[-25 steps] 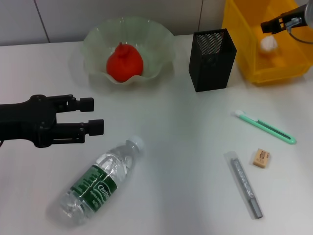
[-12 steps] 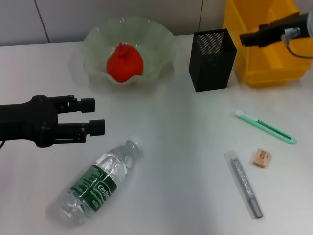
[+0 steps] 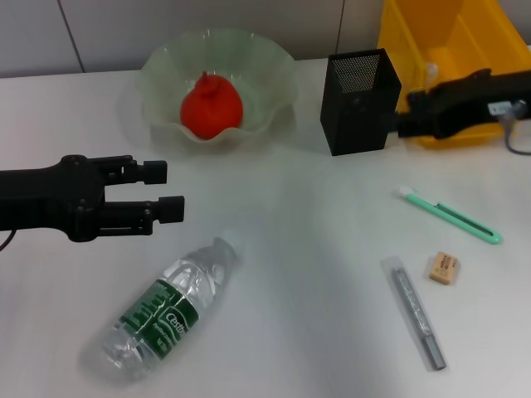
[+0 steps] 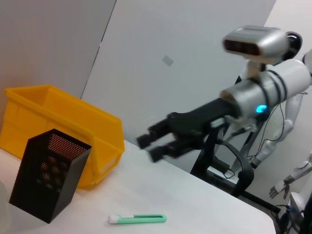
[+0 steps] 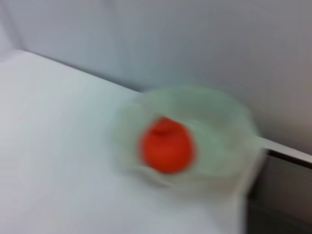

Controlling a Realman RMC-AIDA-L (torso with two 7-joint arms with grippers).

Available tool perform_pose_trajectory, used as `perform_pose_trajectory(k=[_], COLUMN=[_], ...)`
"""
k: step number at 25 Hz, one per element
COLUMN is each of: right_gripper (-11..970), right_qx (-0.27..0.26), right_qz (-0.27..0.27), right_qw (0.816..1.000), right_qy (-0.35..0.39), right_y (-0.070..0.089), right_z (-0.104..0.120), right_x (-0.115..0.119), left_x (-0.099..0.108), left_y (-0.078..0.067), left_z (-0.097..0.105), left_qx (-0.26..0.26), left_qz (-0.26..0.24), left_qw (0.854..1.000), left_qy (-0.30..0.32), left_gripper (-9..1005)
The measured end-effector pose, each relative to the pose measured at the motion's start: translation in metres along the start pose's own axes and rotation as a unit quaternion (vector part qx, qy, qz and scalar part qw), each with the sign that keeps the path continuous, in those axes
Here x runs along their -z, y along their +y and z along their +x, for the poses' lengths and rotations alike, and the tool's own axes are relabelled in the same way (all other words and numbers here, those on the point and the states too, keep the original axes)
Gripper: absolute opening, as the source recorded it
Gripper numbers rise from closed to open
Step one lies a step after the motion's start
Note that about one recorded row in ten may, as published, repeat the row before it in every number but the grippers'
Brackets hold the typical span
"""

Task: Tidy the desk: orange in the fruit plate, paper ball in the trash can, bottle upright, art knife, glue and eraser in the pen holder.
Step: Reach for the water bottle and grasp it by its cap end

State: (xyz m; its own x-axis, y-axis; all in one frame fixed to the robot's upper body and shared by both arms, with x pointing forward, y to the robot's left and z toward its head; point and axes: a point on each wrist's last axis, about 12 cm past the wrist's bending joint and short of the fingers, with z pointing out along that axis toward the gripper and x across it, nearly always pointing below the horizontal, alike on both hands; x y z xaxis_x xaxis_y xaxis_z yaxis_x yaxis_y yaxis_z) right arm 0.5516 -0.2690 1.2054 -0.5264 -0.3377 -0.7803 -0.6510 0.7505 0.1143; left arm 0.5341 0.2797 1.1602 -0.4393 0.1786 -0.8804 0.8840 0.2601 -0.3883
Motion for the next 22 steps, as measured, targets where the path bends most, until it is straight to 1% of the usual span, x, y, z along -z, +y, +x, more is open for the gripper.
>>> perform_pose_trajectory(k=[2, 5, 6, 8, 10, 11, 12, 15, 16, 17, 19, 22], right_gripper=[529, 529, 529, 529, 530, 530, 530, 529, 529, 529, 528, 530], right_qx=[0.009, 0.043, 0.055, 0.066, 0.074, 0.077, 0.077, 0.084, 0.093, 0.093, 0.104, 0.11], right_qz=[-0.053, -0.132, -0.154, -0.177, -0.187, -0.193, -0.193, -0.205, -0.21, -0.21, -0.21, -0.207], right_qw=[0.998, 0.989, 0.985, 0.98, 0.976, 0.974, 0.974, 0.97, 0.968, 0.968, 0.967, 0.967], right_qy=[-0.02, -0.049, -0.055, -0.068, -0.082, -0.089, -0.089, -0.095, -0.099, -0.099, -0.102, -0.102], right_y=[0.002, 0.002, 0.001, -0.004, -0.009, -0.013, -0.013, -0.017, -0.017, -0.017, -0.018, -0.019], right_z=[0.006, 0.023, 0.032, 0.047, 0.064, 0.077, 0.077, 0.094, 0.101, 0.101, 0.108, 0.109], right_x=[0.011, 0.03, 0.037, 0.049, 0.061, 0.071, 0.071, 0.085, 0.089, 0.089, 0.09, 0.088], left_x=[-0.002, -0.004, -0.005, -0.006, -0.007, -0.008, -0.008, -0.01, -0.017, -0.017, -0.027, -0.039], left_y=[0.001, 0.002, 0.003, 0.003, 0.004, 0.005, 0.005, 0.005, 0.008, 0.008, 0.011, 0.014], left_z=[0.002, 0.005, 0.005, 0.006, 0.007, 0.008, 0.008, 0.008, 0.01, 0.01, 0.01, 0.009], left_qx=[0.006, 0.016, 0.017, 0.018, 0.021, 0.023, 0.023, 0.024, 0.027, 0.027, 0.026, 0.029], left_qz=[0.001, 0.006, 0.007, 0.008, 0.008, 0.008, 0.008, 0.007, 0.003, 0.003, 0.002, 0.005], left_qw=[1.0, 1.0, 1.0, 1.0, 1.0, 1.0, 1.0, 1.0, 1.0, 1.0, 0.999, 0.999], left_qy=[-0.001, -0.004, -0.004, -0.005, -0.007, -0.007, -0.007, -0.007, 0.006, 0.006, 0.023, 0.035], left_gripper=[769, 769, 769, 769, 769, 769, 769, 769, 769, 769, 769, 769])
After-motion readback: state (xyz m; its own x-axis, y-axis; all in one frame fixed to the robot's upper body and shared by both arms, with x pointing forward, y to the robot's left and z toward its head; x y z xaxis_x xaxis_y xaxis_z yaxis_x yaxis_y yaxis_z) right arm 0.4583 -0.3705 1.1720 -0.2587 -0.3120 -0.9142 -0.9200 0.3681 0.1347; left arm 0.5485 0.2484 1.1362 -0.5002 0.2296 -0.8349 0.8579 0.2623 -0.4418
